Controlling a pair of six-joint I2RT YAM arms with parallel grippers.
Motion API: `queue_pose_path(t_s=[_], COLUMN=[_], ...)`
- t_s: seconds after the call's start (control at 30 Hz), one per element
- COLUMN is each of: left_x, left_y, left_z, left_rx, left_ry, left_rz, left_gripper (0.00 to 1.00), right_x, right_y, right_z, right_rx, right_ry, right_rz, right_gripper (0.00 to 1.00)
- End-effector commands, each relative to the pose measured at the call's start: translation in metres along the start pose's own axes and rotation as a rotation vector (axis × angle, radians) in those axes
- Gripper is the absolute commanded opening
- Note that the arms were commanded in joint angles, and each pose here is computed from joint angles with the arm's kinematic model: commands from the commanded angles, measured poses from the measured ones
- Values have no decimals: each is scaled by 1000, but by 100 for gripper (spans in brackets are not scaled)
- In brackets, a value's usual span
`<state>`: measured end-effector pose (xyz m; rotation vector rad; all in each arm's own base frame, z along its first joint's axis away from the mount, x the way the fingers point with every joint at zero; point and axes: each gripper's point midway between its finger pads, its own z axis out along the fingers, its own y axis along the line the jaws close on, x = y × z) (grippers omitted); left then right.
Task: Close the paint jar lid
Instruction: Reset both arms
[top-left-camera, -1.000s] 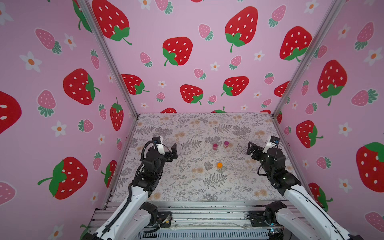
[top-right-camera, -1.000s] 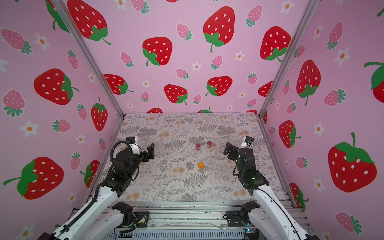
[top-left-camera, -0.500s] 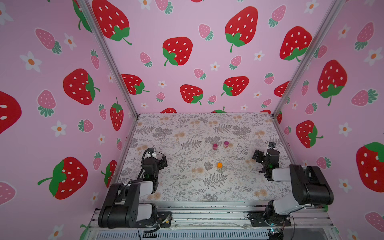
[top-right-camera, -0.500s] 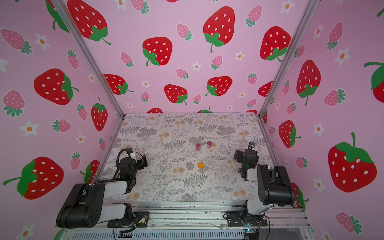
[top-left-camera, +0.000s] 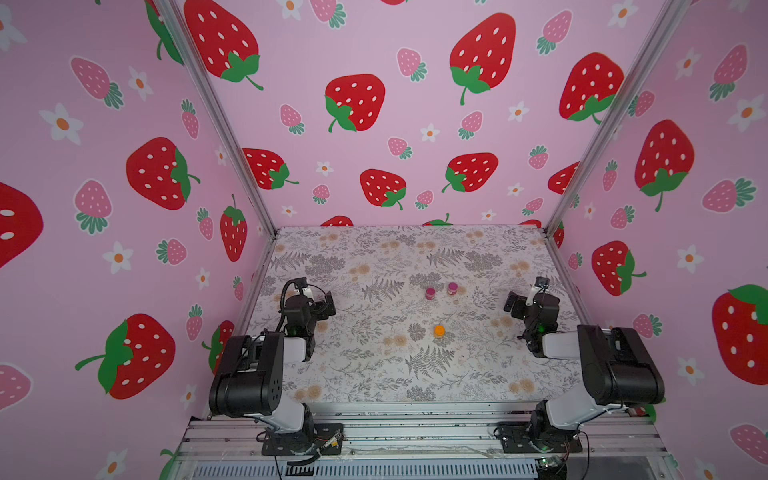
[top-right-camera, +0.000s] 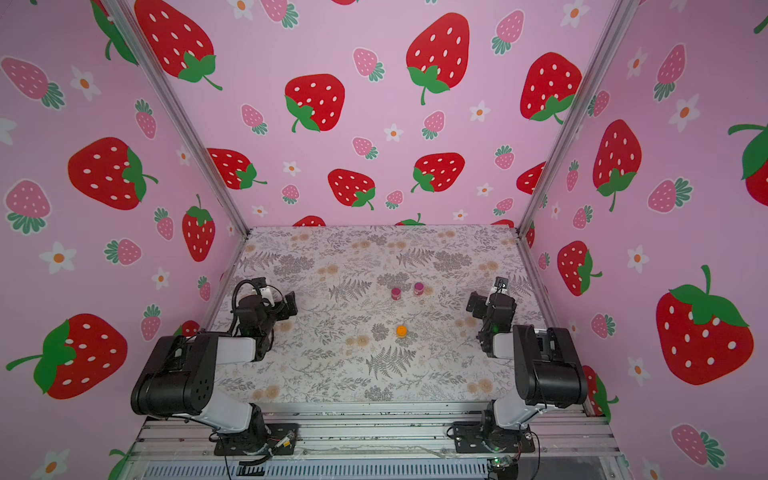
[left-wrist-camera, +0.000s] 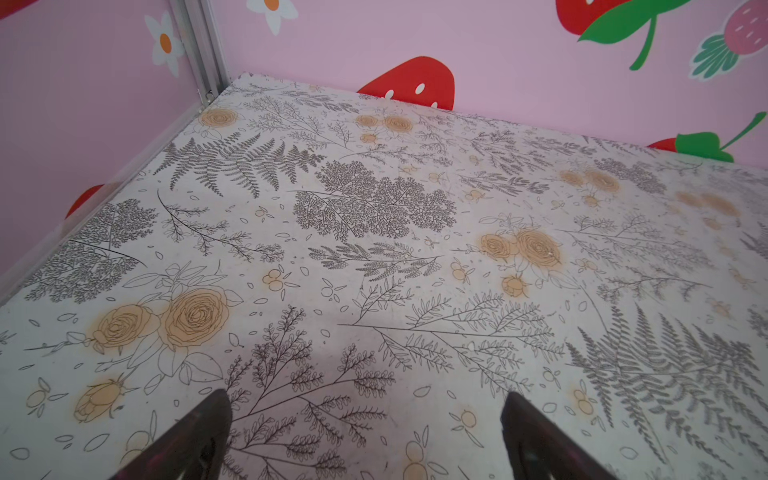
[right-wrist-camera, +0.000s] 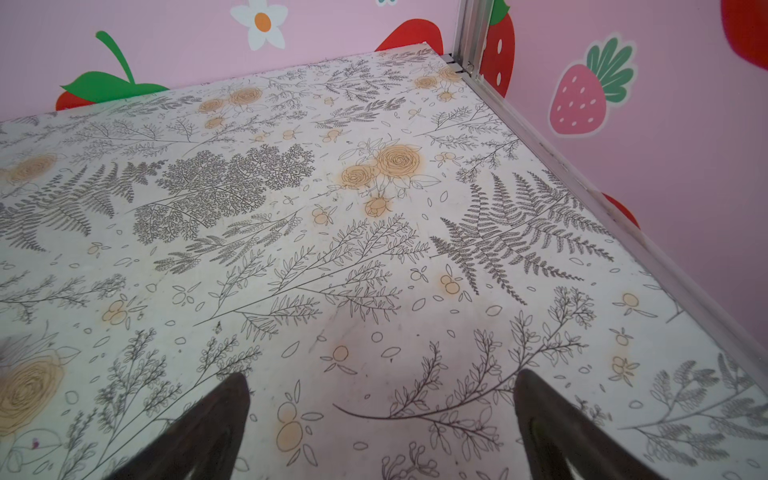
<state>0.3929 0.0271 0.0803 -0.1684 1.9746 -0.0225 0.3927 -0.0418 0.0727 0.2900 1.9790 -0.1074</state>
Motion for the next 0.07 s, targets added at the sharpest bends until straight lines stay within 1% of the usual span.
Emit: queue_pose_path(t_s=[0.0, 0.03], left_x=[-9, -10], left_y=[-3, -3], left_z=[0, 0], left_rx=[18, 19], left_ry=[-25, -26], left_rz=[5, 5], left_gripper=[99, 99], right_x=[-12, -12], right_y=[5, 5], right_z=[0, -1], right_rx=[-16, -17], right_ry=[-32, -33], right_rz=[-10, -10], right_gripper=[99, 99])
